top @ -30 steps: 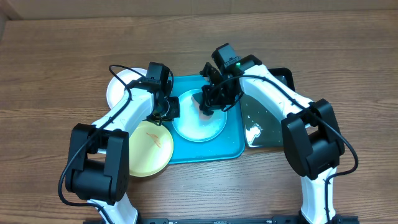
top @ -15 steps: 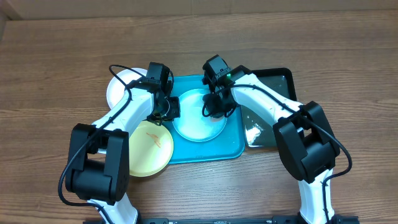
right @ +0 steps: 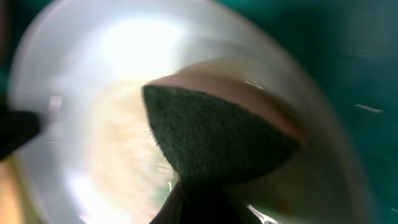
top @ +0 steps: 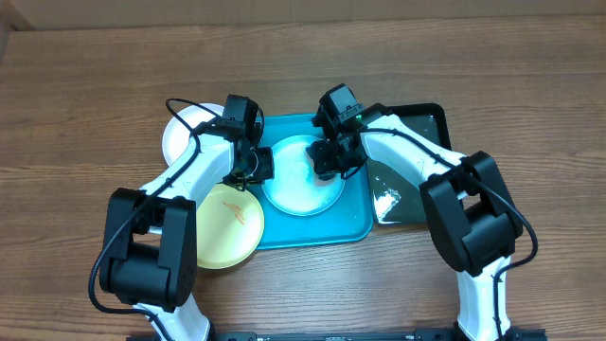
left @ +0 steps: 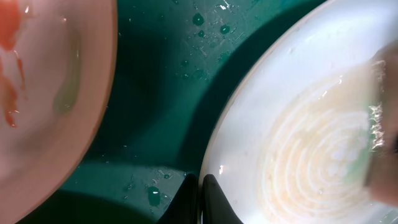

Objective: Clean dirty plates on tray and stack at the side

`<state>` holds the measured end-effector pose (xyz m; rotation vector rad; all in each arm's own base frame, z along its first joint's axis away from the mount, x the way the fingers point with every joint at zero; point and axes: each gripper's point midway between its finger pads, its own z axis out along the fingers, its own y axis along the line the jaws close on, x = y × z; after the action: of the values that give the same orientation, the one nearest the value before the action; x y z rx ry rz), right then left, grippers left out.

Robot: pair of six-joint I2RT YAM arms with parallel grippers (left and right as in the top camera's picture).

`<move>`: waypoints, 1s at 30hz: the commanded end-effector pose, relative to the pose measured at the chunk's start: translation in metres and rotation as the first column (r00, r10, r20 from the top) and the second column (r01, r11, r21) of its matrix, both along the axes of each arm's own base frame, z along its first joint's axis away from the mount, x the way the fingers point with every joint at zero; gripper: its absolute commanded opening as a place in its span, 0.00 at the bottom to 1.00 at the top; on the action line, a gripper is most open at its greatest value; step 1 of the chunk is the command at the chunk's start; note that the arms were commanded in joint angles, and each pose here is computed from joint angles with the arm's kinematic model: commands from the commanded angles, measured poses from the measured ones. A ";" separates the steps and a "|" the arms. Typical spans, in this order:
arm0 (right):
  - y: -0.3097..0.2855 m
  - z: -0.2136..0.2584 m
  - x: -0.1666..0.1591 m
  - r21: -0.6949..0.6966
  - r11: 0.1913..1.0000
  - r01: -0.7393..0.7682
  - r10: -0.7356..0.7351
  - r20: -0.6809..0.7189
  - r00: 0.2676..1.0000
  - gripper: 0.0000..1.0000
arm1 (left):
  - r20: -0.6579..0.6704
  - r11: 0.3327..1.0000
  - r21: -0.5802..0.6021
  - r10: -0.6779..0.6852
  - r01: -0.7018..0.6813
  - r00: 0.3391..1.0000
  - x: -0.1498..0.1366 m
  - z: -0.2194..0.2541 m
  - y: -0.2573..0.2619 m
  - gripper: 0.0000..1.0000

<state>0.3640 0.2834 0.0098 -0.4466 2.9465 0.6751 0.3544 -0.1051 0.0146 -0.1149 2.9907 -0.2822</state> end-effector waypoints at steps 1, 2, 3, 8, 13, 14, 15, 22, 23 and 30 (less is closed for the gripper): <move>0.040 -0.018 -0.048 0.205 0.976 -0.070 0.112 -0.199 0.974 0.04 | 0.000 1.000 -0.010 -0.019 0.019 1.000 0.004 -0.001 -0.004 0.04; 0.045 -0.014 -0.048 0.236 0.969 -0.075 0.124 -0.198 0.972 0.04 | 0.000 1.000 -0.009 -0.020 0.020 1.000 0.004 -0.001 -0.004 0.04; 0.051 -0.007 -0.047 0.277 0.957 -0.089 0.145 -0.189 0.971 0.04 | 0.000 1.000 -0.010 -0.020 0.020 1.000 0.004 -0.001 -0.004 0.04; 0.061 0.049 -0.024 0.401 0.907 -0.131 0.188 -0.107 0.976 0.04 | 0.000 1.000 -0.009 -0.020 0.020 1.000 0.003 -0.001 -0.004 0.04; 0.056 0.103 -0.012 0.416 0.897 -0.150 0.175 -0.023 0.984 0.04 | -0.001 1.000 -0.010 -0.019 0.019 1.000 0.003 -0.001 -0.004 0.04; 0.054 0.107 -0.012 0.403 0.903 -0.150 0.169 -0.011 0.986 0.04 | 0.000 1.000 -0.010 -0.020 0.020 1.000 0.003 -0.001 -0.004 0.04; 0.052 0.108 -0.011 0.386 0.911 -0.147 0.161 -0.006 0.987 0.04 | -0.001 1.000 -0.010 -0.019 0.019 1.000 0.003 -0.001 -0.004 0.04; 0.033 0.066 -0.027 0.139 0.979 -0.146 0.150 -0.013 0.989 0.04 | -0.004 1.000 -0.009 -0.019 0.019 1.000 0.003 -0.001 -0.004 0.04; 0.034 0.061 -0.031 0.129 0.980 -0.154 0.157 -0.015 0.987 0.04 | -0.003 1.000 -0.009 -0.020 0.020 1.000 0.003 -0.001 -0.004 0.04; 0.038 0.023 -0.044 0.008 0.992 -0.128 0.128 0.023 0.992 0.04 | -0.003 1.000 -0.009 -0.020 0.020 1.000 0.003 -0.001 -0.004 0.04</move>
<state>0.3197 0.3278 0.0420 -0.6895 2.9091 0.8411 0.3538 -0.1052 0.0147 -0.1151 2.9935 -0.2830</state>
